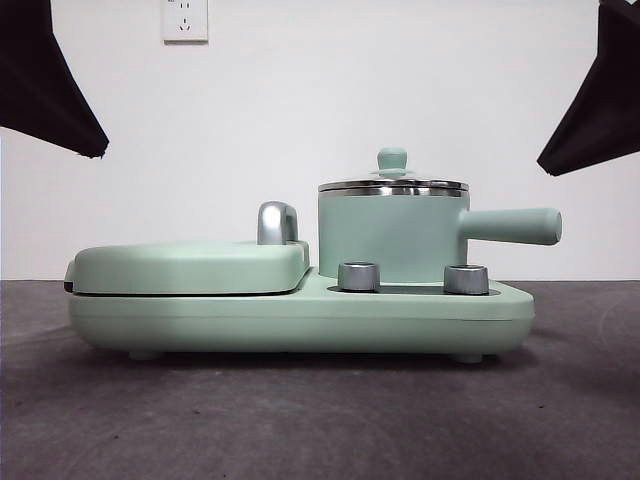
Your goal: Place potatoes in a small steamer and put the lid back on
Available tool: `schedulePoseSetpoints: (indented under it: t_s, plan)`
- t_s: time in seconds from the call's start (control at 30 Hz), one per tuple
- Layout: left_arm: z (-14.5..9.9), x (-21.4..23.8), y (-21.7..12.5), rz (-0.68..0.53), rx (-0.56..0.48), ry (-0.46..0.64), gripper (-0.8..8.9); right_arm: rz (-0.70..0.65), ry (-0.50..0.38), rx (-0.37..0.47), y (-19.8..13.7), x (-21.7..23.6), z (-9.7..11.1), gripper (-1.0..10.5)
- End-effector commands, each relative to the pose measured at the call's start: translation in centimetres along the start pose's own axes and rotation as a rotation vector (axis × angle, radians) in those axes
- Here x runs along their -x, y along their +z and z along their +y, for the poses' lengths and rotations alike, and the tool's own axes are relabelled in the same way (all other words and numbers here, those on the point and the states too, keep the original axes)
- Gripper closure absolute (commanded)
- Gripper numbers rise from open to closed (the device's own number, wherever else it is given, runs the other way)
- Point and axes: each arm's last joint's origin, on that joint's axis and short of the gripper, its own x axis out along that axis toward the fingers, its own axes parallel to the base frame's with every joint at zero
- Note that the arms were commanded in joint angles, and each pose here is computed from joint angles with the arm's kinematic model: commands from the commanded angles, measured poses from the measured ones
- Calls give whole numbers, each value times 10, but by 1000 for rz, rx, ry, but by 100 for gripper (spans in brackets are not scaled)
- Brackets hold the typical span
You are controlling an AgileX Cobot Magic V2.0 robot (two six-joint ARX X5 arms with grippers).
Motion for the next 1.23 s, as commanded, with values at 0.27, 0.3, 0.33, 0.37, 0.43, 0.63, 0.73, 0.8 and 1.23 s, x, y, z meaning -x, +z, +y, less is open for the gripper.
schedulePoseSetpoints:
  t_s: [0.27,0.3,0.33,0.37,0.43,0.63,0.73,0.8,1.23]
  plan:
    - [0,17,-3,-119,-115,-5,807,-19,6,0,4,0,1,914]
    - [6,19,-7,-182,-110,26,807,-19,6,0,4,0,1,914]
    - [12,20,-12,-246,-103,58,807,-19,6,0,4,0,1,914]
    - [19,22,-18,-321,-93,94,807,-19,6,0,4,0,1,914]
    - [34,25,-34,-444,-80,151,807,-19,6,0,4,0,1,914]
    - [68,21,-90,-646,-33,339,807,-19,6,0,4,0,1,914]
    - [78,16,-106,-697,-23,385,807,-19,6,0,4,0,1,914]
    - [83,11,-112,-709,-12,399,807,-20,6,0,4,0,1,914]
    - [86,7,-116,-655,13,408,807,-27,6,2,5,1,1,914]
